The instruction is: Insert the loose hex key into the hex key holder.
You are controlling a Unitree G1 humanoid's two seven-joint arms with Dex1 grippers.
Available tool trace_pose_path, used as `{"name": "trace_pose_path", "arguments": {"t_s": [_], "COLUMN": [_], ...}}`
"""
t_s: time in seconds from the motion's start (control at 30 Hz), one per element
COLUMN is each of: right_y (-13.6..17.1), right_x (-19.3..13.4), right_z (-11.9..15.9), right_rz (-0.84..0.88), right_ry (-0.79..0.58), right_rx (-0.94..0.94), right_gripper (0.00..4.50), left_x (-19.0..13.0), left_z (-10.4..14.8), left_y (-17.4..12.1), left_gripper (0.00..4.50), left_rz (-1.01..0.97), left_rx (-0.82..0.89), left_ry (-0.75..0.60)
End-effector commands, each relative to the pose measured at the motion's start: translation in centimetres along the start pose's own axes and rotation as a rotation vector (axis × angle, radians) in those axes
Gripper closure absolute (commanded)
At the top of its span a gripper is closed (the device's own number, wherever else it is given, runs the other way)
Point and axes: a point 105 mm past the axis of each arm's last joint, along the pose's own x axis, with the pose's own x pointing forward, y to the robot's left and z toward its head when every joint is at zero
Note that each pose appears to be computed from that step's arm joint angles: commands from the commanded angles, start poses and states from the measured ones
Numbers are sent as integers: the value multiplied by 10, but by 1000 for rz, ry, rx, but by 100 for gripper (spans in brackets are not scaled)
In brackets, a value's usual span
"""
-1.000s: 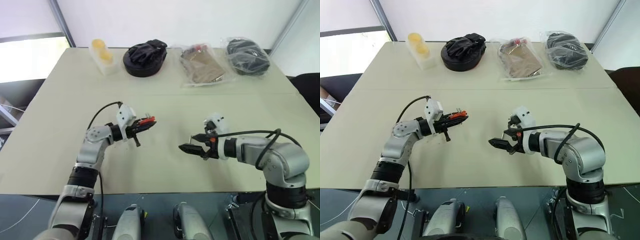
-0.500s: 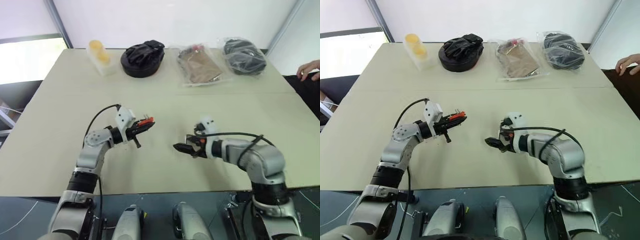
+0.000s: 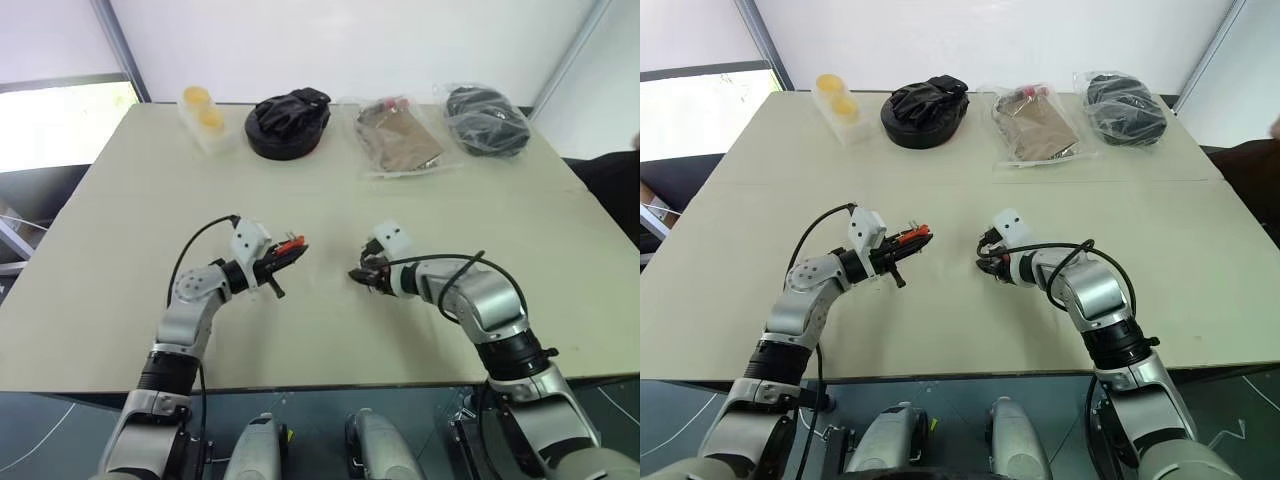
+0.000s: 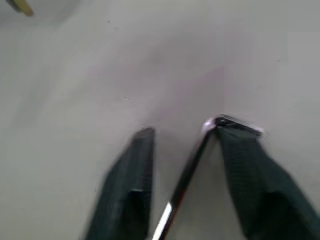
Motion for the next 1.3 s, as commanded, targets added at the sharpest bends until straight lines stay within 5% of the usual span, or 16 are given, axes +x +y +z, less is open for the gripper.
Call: {"name": "trace_pose_path", "arguments": {"t_s": [0.03,0.2,0.33,0.4,0.5,0.57,0.77,1.3], "right_y": [6,13,8,4,-1,0,9,19], "right_x": [19,27,26,23,-8,-21,-21,5], "right_z": [-48,-46,-11,17,98,118,129,147], "right_rz": [-5,1,-12,-18,49,96,198,243], "right_ry": [173,166,26,-101,-512,-644,-837,-974], "right_rx": [80,107,123,131,162,160,179,214], "right_gripper": [445,445,445,445,445,445,445,445], "left_x": [3,4,1,-2,-5,-4,19,57], "left_z": [13,13,10,7,3,4,12,27], "left_y": [-2,-2,0,2,5,6,29,27], "left_gripper": [450,450,450,450,450,450,450,450], "left_rz": [10,20,6,-18,-110,-160,-146,-201], "left_rx": [24,23,28,19,-70,-107,-108,-81], "left_ry": [-58,-65,-45,-26,18,30,11,-40]}}
